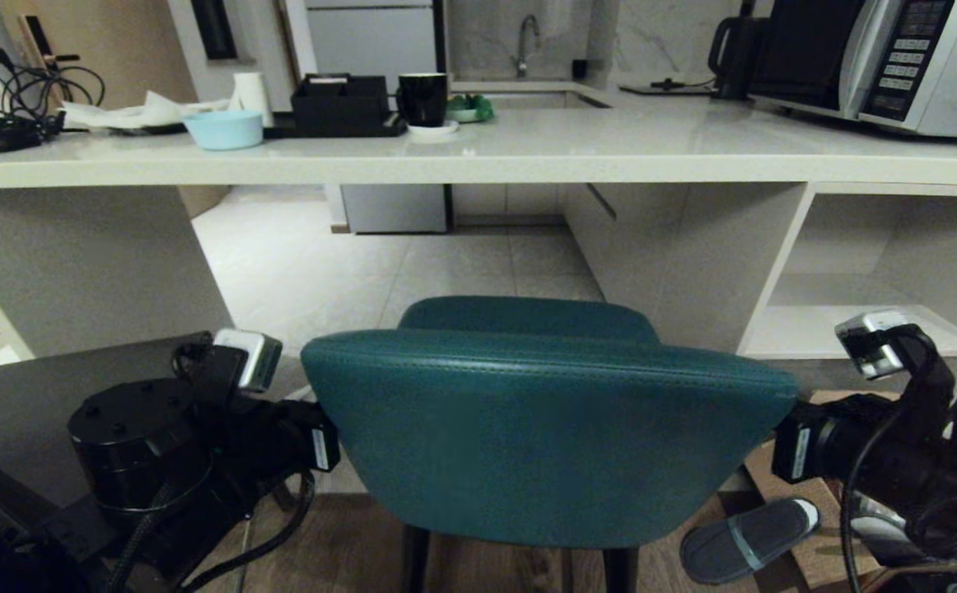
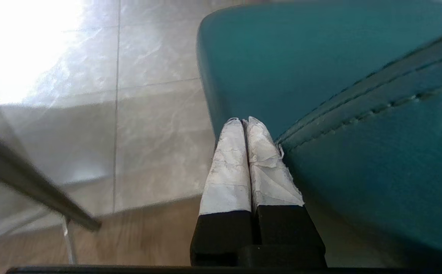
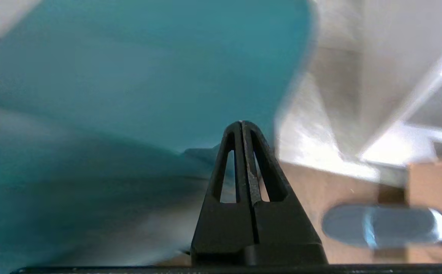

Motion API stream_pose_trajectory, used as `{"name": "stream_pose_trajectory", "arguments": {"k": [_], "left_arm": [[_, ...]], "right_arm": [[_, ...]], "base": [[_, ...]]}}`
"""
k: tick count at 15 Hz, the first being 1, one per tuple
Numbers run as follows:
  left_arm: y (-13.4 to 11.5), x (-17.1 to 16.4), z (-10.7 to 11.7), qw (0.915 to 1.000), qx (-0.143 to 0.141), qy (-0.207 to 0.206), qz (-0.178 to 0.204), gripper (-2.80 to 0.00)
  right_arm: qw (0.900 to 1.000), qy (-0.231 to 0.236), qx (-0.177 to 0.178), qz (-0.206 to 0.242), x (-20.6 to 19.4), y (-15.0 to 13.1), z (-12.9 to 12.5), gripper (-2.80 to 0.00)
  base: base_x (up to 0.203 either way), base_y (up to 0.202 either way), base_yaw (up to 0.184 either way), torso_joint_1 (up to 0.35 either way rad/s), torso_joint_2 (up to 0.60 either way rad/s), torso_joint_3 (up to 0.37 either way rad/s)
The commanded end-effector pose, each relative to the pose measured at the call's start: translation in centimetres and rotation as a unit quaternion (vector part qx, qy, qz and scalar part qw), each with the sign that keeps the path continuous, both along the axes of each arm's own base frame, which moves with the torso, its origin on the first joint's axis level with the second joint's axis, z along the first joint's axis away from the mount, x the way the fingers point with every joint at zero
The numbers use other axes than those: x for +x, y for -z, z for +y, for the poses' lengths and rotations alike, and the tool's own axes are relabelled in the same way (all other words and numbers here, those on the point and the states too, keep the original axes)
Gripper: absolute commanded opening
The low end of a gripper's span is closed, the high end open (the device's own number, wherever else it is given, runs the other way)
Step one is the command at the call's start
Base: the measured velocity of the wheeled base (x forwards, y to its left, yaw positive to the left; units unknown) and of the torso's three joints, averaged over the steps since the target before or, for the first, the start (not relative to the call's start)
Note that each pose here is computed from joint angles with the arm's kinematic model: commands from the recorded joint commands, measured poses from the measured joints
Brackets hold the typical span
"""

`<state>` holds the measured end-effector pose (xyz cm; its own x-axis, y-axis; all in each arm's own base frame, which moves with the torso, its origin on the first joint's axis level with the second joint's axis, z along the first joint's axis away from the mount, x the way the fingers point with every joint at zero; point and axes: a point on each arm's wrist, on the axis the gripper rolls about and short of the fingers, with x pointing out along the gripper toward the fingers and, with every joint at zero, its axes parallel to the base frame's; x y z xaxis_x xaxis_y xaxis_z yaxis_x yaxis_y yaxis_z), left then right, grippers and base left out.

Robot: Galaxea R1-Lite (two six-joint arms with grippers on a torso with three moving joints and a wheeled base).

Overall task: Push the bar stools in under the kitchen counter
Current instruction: Push the blue chair back under the dining table

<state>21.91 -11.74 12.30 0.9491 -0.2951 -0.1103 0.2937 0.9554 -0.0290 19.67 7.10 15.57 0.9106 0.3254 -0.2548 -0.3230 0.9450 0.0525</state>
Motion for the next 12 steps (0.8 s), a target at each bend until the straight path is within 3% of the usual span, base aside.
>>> {"name": "stream_pose_trajectory", "arguments": {"k": [1, 5, 8, 12], "left_arm": [[0.0, 0.5, -0.6, 1.0000, -0.003, 0.005, -0.005, -2.80], [0.5, 0.2, -1.6, 0.9997, 0.002, 0.023, 0.005, -2.80], [0.8, -0.4, -2.4, 0.9993, 0.007, 0.035, 0.010, -2.80], [1.6, -0.4, -3.0, 0.9990, 0.014, 0.036, 0.022, -2.80]], "right_arm": [[1.000, -0.024, -0.005, 0.009, 1.5, 0.4, 1.7, -2.80], [0.999, -0.044, 0.001, -0.006, 3.8, 0.4, 3.9, -2.80], [0.999, -0.030, 0.009, -0.035, 5.2, -0.3, 4.5, -2.80], [0.999, -0.023, 0.011, -0.039, 7.0, -0.3, 5.1, -2.80]], "base": [[0.000, 0.000, 0.000, 0.000, 0.00, 0.000], [0.000, 0.000, 0.000, 0.000, 0.00, 0.000], [0.000, 0.000, 0.000, 0.000, 0.00, 0.000], [0.000, 0.000, 0.000, 0.000, 0.00, 0.000]]}}
